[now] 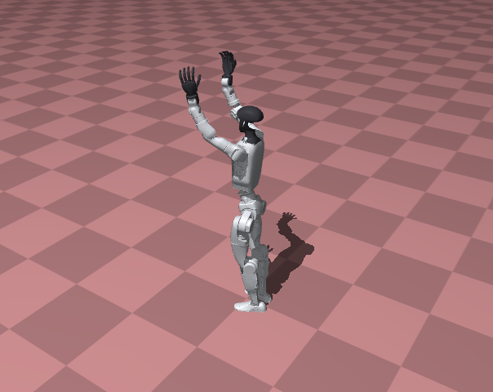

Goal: Upper body actions

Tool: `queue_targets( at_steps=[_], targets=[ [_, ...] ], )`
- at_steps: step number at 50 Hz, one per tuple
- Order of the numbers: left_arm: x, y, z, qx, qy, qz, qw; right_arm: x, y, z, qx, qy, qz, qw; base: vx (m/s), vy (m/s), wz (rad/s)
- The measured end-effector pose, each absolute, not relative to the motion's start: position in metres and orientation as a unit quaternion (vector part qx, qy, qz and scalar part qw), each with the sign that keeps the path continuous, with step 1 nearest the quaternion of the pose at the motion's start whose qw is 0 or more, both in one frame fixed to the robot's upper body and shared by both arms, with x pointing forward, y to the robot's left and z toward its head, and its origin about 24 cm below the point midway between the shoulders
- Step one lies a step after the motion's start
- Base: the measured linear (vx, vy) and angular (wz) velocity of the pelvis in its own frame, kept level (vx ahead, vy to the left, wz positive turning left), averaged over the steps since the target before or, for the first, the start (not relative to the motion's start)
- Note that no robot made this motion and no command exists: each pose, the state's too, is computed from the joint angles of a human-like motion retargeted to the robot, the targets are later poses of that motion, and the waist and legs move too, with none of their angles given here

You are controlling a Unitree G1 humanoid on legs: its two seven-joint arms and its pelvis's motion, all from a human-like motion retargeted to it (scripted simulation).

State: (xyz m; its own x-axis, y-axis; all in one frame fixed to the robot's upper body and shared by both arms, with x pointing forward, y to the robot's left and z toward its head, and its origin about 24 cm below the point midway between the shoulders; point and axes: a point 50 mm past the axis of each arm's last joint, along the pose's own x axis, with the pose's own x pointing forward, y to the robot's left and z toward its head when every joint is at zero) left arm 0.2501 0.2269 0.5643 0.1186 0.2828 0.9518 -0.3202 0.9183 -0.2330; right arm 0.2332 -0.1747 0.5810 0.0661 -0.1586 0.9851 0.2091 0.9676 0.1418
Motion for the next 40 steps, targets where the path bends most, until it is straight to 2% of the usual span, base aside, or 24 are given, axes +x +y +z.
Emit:
queue_targets(
  at_steps=[8, 15, 19, 25, 30, 35, 40],
  targets=[
    [0.257, 0.235, 0.558, -0.005, -0.623, 0.199, 0.757, 0.242, -0.187, 0.578, 0.008, -0.652, -0.137, 0.746, 0.02, 0.0, -0.04],
    [0.295, 0.253, 0.519, 0.037, -0.552, 0.234, 0.799, 0.291, -0.191, 0.539, -0.033, -0.583, -0.144, 0.799, 0.09, 0.02, -0.07],
    [0.329, 0.272, 0.471, 0.086, -0.47, 0.268, 0.837, 0.336, -0.192, 0.489, -0.079, -0.513, -0.135, 0.844, 0.1, 0.0, 0.0],
    [0.369, 0.319, 0.352, 0.141, -0.289, 0.299, 0.898, 0.398, -0.184, 0.363, -0.145, -0.371, -0.1, 0.912, 0.01, 0.07, 0.06],
    [0.371, 0.347, 0.212, 0.183, -0.08, 0.299, 0.933, 0.413, -0.187, 0.217, -0.207, -0.205, -0.06, 0.955, -0.01, 0.0, 0.04],
    [0.325, 0.356, 0.067, 0.153, 0.143, 0.271, 0.94, 0.383, -0.188, 0.069, -0.216, 0.035, 0.009, 0.976, -0.08, -0.04, 0.11],
    [0.233, 0.332, -0.06, 0.017, 0.391, 0.235, 0.89, 0.303, -0.185, -0.057, -0.21, 0.302, 0.093, 0.925, -0.13, -0.02, 0.05]
  ],
)
